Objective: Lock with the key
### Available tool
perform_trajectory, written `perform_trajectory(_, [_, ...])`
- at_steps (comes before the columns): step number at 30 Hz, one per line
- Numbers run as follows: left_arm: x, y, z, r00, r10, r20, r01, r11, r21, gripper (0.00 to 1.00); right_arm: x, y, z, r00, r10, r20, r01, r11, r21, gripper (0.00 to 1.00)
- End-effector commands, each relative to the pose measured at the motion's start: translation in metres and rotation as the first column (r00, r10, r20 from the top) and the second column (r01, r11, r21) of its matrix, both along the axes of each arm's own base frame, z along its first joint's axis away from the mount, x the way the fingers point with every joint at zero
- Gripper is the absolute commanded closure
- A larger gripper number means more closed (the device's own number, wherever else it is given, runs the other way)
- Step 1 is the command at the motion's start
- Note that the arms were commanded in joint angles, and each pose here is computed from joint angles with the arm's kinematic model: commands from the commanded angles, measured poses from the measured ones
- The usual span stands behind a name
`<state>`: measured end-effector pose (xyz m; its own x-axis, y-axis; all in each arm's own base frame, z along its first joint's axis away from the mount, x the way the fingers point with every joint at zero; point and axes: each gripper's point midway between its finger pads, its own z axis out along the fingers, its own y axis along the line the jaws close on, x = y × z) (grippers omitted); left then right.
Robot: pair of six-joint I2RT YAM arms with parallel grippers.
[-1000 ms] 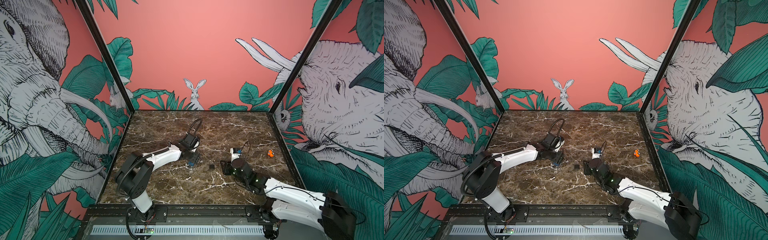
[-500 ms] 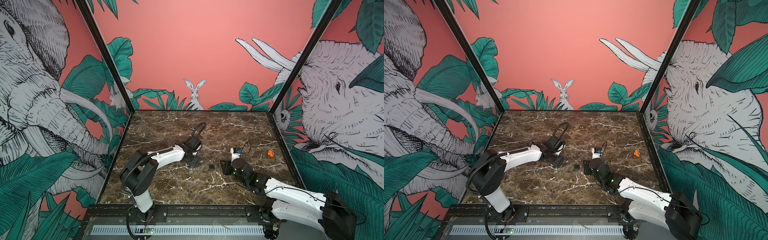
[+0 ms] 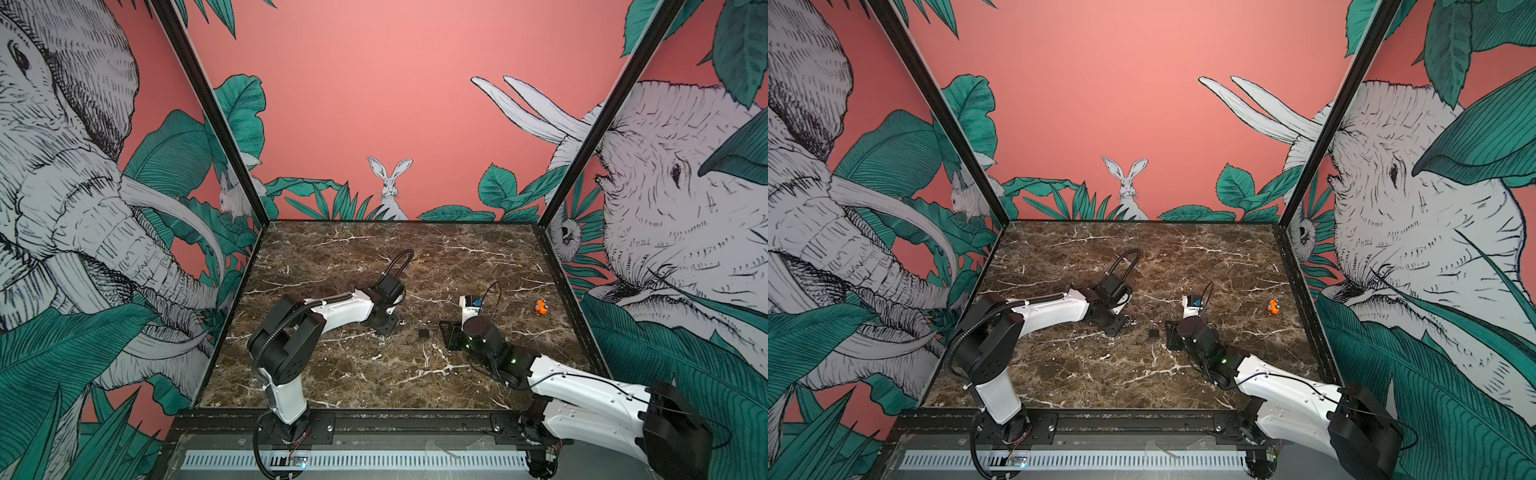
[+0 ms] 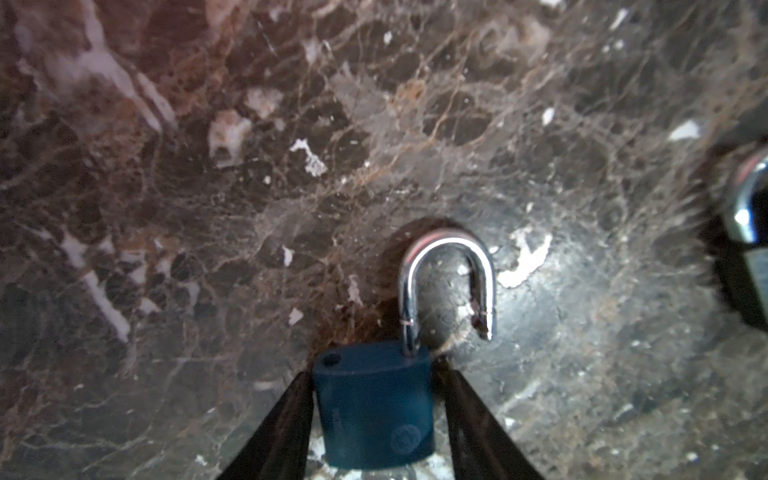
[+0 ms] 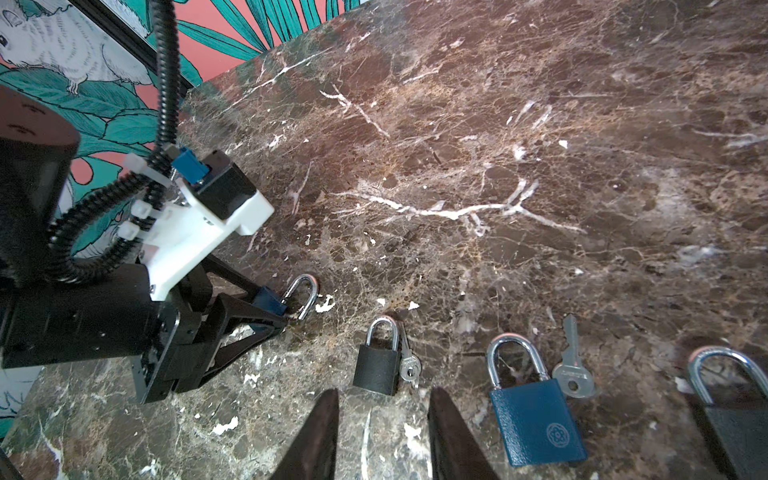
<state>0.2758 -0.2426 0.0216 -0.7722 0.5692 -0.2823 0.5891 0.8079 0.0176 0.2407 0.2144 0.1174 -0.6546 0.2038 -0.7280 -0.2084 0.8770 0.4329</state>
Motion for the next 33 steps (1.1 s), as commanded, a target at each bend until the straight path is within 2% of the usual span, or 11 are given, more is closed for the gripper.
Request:
perform_trajectory(1, [-0.002,0.001,0.000,1.000,-0.006,-0.023,0.006,1.000,0.014,0.49,0.000,0.003,0.002,1.000,0.005,0.018,-0.005,1.000,0.019,0.64])
perform_trajectory(7, [-0.003,0.005,-0.006,0.999,-0.010,-0.034,0.012,0.999,0.048,0.64,0.001,0.003,0.002,1.000,0.007,0.019,-0.007,1.000,0.017,0.64])
perform_trajectory(11, [-0.003,0.006,-0.003,1.000,-0.009,-0.026,0.011,0.999,0.051,0.64,0.001,0.004,0.004,1.000,0.010,0.023,-0.011,1.000,0.015,0.64])
perform_trajectory(13, [0.000,0.007,0.002,1.000,-0.015,-0.007,0.016,0.998,0.056,0.71,0.001,0.004,0.005,0.999,0.019,0.033,-0.019,1.000,0.006,0.64])
perform_trajectory(16, [0.009,0.006,0.019,0.998,-0.032,0.049,0.030,0.998,0.051,0.80,-0.002,0.015,0.017,0.992,0.107,0.071,-0.107,0.994,-0.008,0.64])
perform_trajectory(20, [0.020,-0.004,0.054,0.989,-0.041,0.144,0.045,0.999,-0.022,1.00,-0.008,0.026,0.041,0.968,0.228,0.107,-0.228,0.974,-0.017,0.64])
perform_trajectory(24, [0.018,-0.026,0.092,0.979,-0.064,0.193,0.099,0.980,-0.175,1.00,-0.012,0.023,0.065,0.948,0.298,0.111,-0.305,0.951,0.045,0.63])
perform_trajectory(26, [0.008,-0.051,0.116,0.979,-0.089,0.181,0.151,0.917,-0.369,1.00,-0.014,0.021,0.078,0.942,0.316,0.112,-0.328,0.937,0.116,0.63])
perform_trajectory(29, [-0.022,-0.092,0.157,0.973,-0.201,0.109,0.221,0.705,-0.674,1.00,-0.016,0.013,0.100,0.937,0.325,0.125,-0.345,0.915,0.208,0.63])
perform_trajectory(30, [-0.027,-0.096,0.165,0.970,-0.224,0.095,0.225,0.681,-0.697,1.00,-0.017,0.011,0.106,0.935,0.330,0.128,-0.351,0.911,0.217,0.63])
perform_trajectory(33, [-0.052,-0.108,0.197,0.934,-0.347,0.088,0.277,0.545,-0.791,1.00,-0.027,0.010,0.126,0.914,0.381,0.139,-0.404,0.885,0.231,0.60])
